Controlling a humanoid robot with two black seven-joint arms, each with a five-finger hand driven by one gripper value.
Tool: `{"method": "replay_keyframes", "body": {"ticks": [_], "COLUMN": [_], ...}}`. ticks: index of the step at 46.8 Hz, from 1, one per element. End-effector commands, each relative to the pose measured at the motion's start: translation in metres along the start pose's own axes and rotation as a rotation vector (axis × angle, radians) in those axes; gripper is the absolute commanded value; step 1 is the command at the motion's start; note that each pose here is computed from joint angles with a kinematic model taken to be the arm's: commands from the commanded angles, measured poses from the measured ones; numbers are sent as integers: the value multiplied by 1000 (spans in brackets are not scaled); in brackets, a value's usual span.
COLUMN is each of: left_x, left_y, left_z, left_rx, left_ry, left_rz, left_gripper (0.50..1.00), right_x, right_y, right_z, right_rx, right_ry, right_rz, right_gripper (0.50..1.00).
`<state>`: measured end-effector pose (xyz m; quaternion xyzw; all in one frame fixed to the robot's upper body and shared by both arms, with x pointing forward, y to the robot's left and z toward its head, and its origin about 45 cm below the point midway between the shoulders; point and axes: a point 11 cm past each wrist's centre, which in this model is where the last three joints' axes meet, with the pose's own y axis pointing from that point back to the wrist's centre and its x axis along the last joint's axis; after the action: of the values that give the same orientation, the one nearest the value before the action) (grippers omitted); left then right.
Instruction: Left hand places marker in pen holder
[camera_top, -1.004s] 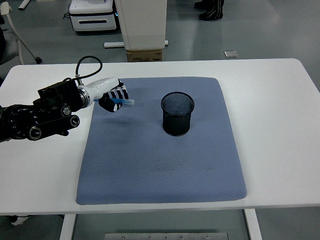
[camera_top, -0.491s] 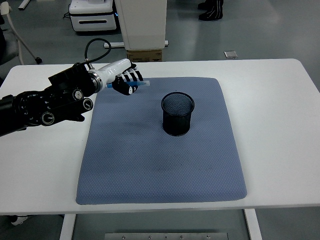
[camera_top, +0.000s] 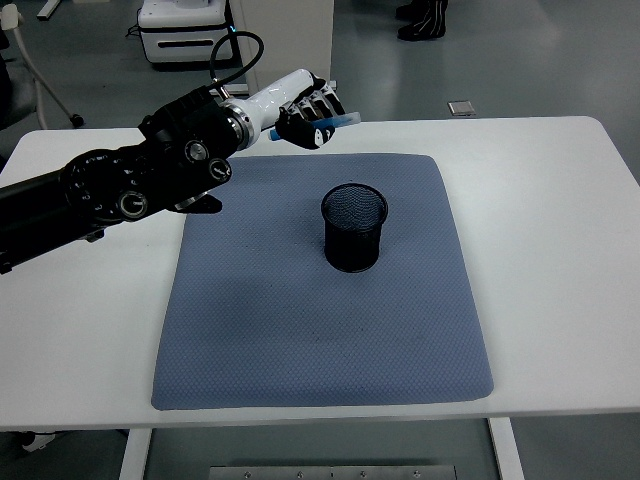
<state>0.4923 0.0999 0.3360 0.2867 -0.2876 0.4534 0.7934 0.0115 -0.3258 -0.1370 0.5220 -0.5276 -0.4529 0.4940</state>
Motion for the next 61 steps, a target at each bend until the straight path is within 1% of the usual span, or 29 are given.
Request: {"method": "replay_keyframes", "body": {"ticks": [1, 13, 18, 24, 32, 40, 51, 57, 61], "left_x": [-5, -16, -28, -43, -69, -78, -88, -99, -109], "left_y": [-3, -6, -7, -7, -5, -4, -4, 2, 6], "left_z": [14, 39, 46, 38, 36, 44, 48, 52, 49], "left_rx": [-23, -63, -69, -49, -44, -60, -66, -79, -76], "left_ry": [38, 208, 246, 285, 310, 324, 348, 382, 408], "left_rz": [-9, -36, -67, -95, -144, -162, -181, -213, -233], "left_gripper": [500, 500, 500, 500, 500, 500, 500, 500, 500], "right_x": [0, 0, 0, 0, 0, 0, 0, 0, 0], "right_y": [0, 0, 0, 0, 0, 0, 0, 0, 0], "right_z": [0, 0, 0, 0, 0, 0, 0, 0, 0], "right_rx": [0, 0, 0, 0, 0, 0, 0, 0, 0], "right_ry": [0, 0, 0, 0, 0, 0, 0, 0, 1], "right_rz": [0, 0, 0, 0, 0, 0, 0, 0, 0], "right_gripper": [1000, 1000, 1000, 1000, 1000, 1000, 1000, 1000, 1000]}}
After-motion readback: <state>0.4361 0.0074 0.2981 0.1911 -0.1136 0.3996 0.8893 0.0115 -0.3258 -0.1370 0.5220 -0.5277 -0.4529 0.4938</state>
